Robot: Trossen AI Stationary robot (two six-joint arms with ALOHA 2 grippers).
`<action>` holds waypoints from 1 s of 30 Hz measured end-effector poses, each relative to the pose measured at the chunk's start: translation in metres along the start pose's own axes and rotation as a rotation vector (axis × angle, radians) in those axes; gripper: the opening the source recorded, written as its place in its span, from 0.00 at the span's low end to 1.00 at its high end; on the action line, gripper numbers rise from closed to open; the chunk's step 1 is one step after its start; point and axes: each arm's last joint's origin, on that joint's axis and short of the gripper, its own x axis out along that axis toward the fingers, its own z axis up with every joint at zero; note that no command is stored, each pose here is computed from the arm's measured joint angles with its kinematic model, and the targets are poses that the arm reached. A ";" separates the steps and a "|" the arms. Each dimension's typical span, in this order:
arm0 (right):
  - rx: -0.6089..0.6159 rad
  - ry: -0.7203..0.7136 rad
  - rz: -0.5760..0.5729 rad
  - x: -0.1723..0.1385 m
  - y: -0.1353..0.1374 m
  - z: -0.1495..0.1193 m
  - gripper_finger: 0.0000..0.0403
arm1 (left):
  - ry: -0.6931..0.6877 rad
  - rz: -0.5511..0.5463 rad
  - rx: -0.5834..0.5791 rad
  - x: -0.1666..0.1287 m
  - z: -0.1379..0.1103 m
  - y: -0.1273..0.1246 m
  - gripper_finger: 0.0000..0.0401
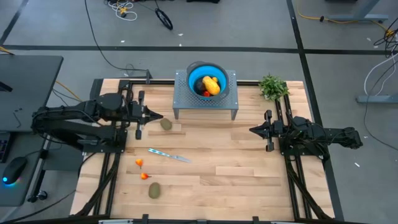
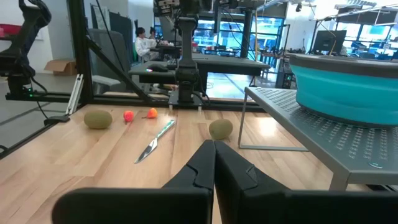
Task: Pick & Place Fruit
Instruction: Put the top kiwi into the blue bin
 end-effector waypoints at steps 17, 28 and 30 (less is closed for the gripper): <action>0.000 0.000 0.000 0.000 0.000 0.000 0.02 | 0.115 -0.026 0.045 0.018 -0.009 -0.001 0.00; 0.000 0.000 0.000 0.000 0.000 0.000 0.02 | 0.205 -0.059 0.053 0.022 -0.025 -0.005 0.00; 0.000 0.000 -0.001 0.000 0.000 0.000 0.02 | 0.207 -0.072 0.052 0.023 -0.027 -0.006 0.00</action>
